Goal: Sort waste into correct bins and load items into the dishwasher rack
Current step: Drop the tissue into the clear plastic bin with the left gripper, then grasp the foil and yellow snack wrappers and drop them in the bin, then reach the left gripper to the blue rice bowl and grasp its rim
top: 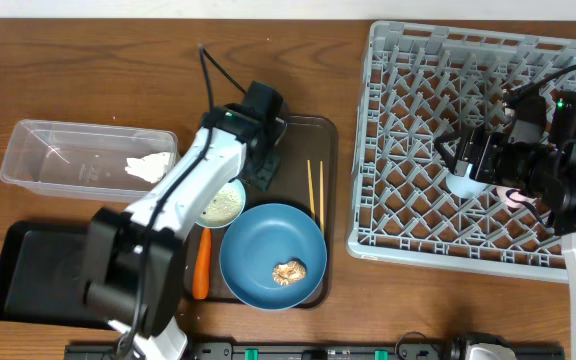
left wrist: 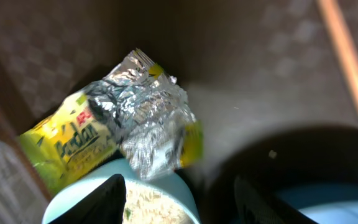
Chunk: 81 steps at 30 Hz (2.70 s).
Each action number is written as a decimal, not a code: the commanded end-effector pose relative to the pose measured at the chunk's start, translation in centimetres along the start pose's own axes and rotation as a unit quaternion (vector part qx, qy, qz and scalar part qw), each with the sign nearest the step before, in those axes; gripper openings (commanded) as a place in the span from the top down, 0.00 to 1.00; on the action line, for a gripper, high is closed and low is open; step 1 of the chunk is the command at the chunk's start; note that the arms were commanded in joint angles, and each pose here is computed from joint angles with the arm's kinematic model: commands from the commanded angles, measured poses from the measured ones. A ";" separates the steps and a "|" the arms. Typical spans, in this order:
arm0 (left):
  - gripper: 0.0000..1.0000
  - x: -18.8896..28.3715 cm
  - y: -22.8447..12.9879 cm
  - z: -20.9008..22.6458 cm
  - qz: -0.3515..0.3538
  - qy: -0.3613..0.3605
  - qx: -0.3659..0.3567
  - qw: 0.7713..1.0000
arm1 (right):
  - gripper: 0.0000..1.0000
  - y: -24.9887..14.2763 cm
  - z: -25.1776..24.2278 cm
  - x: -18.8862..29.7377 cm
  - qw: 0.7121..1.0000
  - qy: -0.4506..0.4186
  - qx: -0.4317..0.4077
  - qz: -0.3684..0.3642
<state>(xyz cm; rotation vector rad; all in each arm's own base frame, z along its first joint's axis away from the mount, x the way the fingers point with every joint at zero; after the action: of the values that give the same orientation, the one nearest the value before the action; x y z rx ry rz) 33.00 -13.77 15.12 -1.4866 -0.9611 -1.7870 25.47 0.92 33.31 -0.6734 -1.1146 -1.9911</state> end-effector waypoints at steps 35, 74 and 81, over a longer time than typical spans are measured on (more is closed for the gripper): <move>0.94 8.6 -5.6 13.3 -0.081 0.104 0.341 0.931 | 0.21 -0.3 0.3 -0.3 1.000 0.003 0.014 0.008; 0.54 2.6 -7.9 0.7 -0.003 0.020 0.289 0.957 | 0.19 -0.3 0.2 -0.3 1.000 0.003 0.013 0.008; 0.60 0.5 -6.6 0.4 -0.041 0.015 0.289 0.956 | 0.19 -0.2 0.3 -0.3 1.000 0.003 0.014 0.007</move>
<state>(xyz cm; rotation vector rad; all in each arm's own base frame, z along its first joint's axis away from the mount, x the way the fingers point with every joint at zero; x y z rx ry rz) 27.39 -9.78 15.05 -1.0954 -1.3914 -1.4022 25.50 0.91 33.26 -0.6756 -1.1137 -1.9898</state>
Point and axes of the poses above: each gripper's point midway between its finger pads, its own x axis back along the fingers, its own z axis along the line the jaws close on, y = z × x, the point moved 9 cm from there along x, back along the fingers, and after that the axes turned 6 degrees about -x, right-handed, at the moved point
